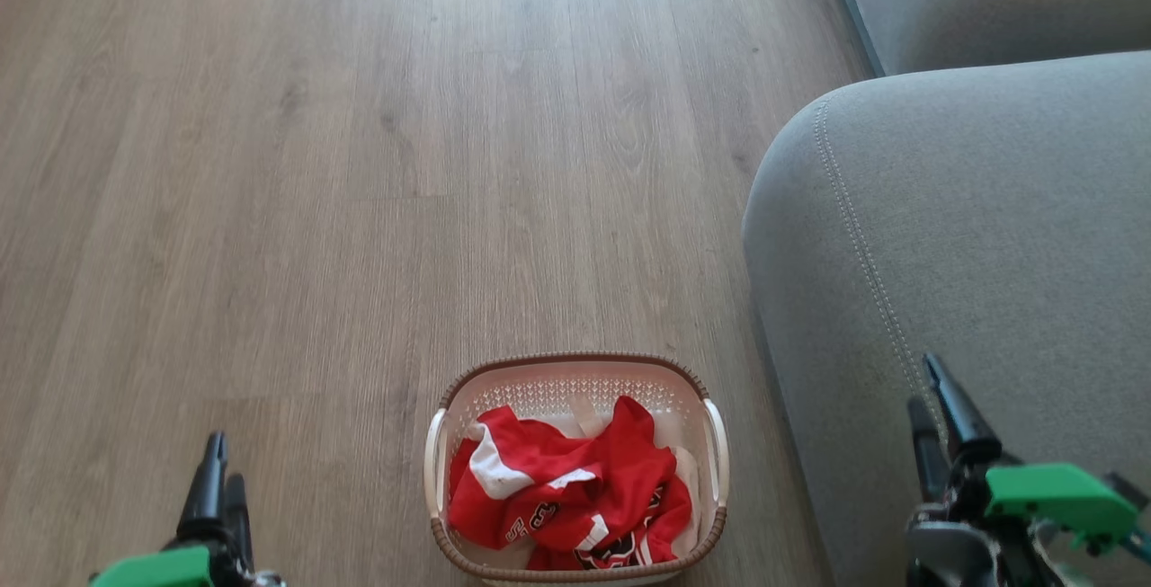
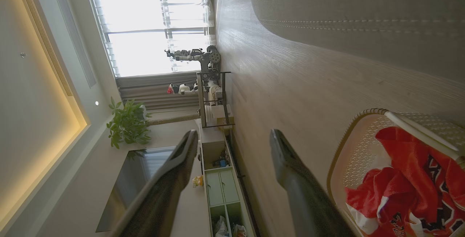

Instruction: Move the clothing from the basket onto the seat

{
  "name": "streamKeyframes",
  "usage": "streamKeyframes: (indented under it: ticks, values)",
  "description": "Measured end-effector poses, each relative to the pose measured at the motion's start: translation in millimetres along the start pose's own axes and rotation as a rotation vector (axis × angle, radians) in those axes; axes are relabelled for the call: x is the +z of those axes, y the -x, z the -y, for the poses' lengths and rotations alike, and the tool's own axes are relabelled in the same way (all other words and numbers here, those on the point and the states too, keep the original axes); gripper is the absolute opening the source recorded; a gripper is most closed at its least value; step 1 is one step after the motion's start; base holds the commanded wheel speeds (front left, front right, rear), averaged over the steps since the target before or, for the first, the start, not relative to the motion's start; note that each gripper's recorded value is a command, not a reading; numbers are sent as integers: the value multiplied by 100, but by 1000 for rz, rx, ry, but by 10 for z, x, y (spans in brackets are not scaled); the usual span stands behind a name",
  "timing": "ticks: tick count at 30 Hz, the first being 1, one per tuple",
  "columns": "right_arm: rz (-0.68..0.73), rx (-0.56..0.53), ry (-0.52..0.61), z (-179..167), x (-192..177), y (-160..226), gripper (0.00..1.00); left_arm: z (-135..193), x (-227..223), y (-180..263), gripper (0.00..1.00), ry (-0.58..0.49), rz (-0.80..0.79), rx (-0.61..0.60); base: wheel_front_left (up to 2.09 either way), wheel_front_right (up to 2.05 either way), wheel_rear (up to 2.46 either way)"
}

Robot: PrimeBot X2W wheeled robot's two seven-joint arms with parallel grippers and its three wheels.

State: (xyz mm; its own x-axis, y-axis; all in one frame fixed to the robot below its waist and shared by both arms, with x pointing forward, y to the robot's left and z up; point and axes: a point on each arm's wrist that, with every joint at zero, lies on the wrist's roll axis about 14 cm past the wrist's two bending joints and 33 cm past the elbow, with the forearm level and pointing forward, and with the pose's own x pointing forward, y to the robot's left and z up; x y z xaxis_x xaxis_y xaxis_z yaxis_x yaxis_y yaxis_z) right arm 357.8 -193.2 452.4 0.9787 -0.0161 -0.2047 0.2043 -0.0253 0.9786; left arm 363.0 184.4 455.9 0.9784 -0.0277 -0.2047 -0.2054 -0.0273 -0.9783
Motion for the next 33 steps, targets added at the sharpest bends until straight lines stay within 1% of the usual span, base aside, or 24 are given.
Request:
streamKeyframes:
  ticks: [3, 10, 16, 27, 32, 33]
  values:
    - [1, -28, 1, 109, -8, 58, 100, -93, -13, 45, 100, 3, 2, 25, 0, 0, 0]
    - [6, -3, 25, 47, -16, 43, 100, -42, -44, 36, 100, -34, 1, 11, 0, 0, 0]
    - [14, 22, 61, -16, -3, 32, 100, 11, -43, 32, 100, -90, 13, 2, 0, 0, 0]
    - [23, 94, 163, -193, -24, 14, 100, 85, -89, 27, 100, -235, 20, -5, 0, 0, 0]
    - [21, 137, 244, -297, -45, 11, 100, 136, -111, 26, 100, -320, 25, -19, 0, 0, 0]
    - [21, 137, 244, -297, -45, 11, 100, 136, -111, 26, 100, -320, 25, -19, 0, 0, 0]
